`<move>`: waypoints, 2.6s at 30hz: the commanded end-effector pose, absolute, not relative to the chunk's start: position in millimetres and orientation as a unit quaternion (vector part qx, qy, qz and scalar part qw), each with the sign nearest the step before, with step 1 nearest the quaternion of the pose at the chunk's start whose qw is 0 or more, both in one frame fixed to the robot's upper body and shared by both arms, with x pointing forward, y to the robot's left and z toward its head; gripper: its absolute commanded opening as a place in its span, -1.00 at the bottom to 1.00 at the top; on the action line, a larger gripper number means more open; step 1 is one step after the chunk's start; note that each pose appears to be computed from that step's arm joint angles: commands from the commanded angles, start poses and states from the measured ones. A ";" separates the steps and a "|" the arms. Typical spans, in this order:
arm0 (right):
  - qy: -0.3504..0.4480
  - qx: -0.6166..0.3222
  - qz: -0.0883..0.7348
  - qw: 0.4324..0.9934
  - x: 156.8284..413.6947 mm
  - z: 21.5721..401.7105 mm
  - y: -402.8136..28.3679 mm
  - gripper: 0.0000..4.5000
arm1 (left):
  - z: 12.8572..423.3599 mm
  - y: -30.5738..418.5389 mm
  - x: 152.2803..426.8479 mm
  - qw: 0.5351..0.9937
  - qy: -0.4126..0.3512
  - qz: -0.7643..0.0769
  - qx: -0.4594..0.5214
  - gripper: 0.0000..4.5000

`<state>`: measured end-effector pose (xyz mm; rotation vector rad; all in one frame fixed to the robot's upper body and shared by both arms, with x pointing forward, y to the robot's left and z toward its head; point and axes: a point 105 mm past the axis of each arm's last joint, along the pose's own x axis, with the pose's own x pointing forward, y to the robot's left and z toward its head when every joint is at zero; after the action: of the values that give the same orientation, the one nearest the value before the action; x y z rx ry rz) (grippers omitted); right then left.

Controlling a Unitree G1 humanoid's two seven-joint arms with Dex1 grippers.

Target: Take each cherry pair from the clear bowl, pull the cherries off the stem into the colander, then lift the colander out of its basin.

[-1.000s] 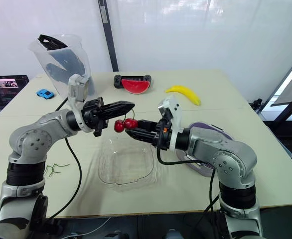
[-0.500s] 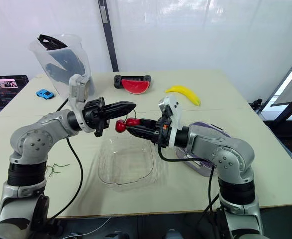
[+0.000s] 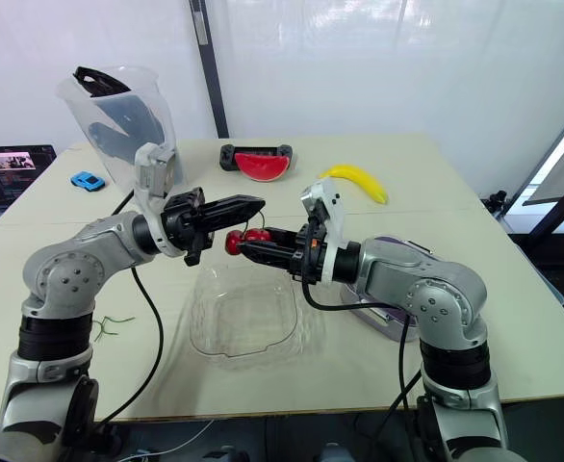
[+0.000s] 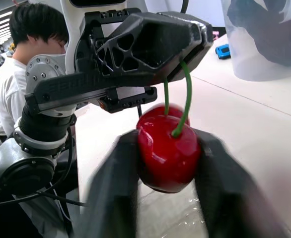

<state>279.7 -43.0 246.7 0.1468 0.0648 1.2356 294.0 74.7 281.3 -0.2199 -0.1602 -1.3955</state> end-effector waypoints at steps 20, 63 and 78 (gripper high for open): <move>0.123 -0.004 0.579 0.806 267.8 204.3 -56.5 -0.73 | 288.2 70.6 288.8 0.751 -0.096 -0.646 -0.094 -1.00; 0.140 -0.146 0.523 0.828 283.1 262.1 -168.8 0.98 | 304.0 62.9 282.8 0.737 -0.147 -0.645 -0.141 -1.00; 0.029 0.085 0.658 0.748 270.2 274.1 -28.7 0.98 | 306.4 48.8 277.6 0.721 -0.141 -0.663 -0.144 -1.00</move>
<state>274.5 -30.6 258.9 0.1805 0.1259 1.4222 285.1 49.0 295.4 -0.3439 -0.2665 -1.4437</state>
